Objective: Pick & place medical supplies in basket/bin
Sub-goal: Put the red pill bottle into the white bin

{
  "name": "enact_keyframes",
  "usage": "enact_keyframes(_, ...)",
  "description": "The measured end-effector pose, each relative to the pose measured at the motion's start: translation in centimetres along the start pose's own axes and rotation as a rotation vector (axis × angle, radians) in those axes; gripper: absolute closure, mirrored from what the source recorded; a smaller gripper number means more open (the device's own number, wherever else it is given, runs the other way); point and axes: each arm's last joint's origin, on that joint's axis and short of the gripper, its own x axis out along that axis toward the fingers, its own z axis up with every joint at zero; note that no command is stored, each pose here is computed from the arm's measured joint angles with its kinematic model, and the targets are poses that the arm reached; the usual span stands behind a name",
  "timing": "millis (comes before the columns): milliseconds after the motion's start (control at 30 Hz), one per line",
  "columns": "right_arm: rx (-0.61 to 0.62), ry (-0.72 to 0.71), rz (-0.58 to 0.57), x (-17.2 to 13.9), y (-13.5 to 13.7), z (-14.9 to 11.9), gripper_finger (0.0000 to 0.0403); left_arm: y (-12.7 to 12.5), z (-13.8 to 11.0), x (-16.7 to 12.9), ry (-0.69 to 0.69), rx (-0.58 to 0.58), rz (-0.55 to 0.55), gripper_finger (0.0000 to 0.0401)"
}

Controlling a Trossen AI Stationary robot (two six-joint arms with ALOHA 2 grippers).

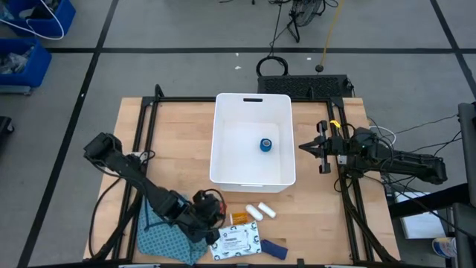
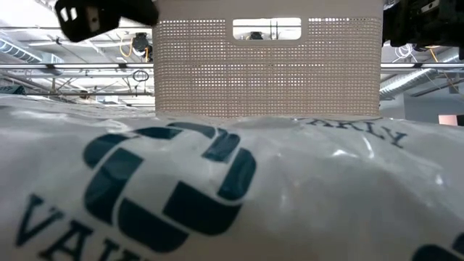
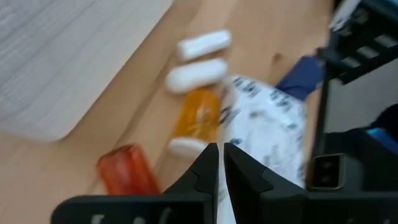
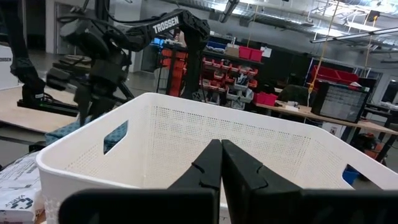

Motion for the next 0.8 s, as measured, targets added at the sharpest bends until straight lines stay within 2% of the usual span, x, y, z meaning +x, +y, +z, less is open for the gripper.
enact_keyframes(133, -0.003, 0.0, 0.0, 0.0, 0.0, 0.0, 0.0403, 0.6, -0.3, 0.0, 0.036, -0.018, 0.055, 0.0373)
enact_keyframes(433, 0.005, 0.007, 0.001, 0.0, 0.0, -0.1, 0.0403, 0.8, -1.1, 1.3, 0.095, 0.019, 0.087, 0.036)
enact_keyframes(567, 0.007, 0.012, 0.001, 0.0, 0.0, -0.1, 0.0403, 1.0, -1.4, 1.8, 0.114, 0.003, 0.105, 0.0306)
enact_keyframes(800, 0.008, 0.013, 0.002, 0.0, 0.0, -0.1, 0.0403, 2.0, -1.5, 2.0, 0.13, -0.031, 0.198, 0.0158)
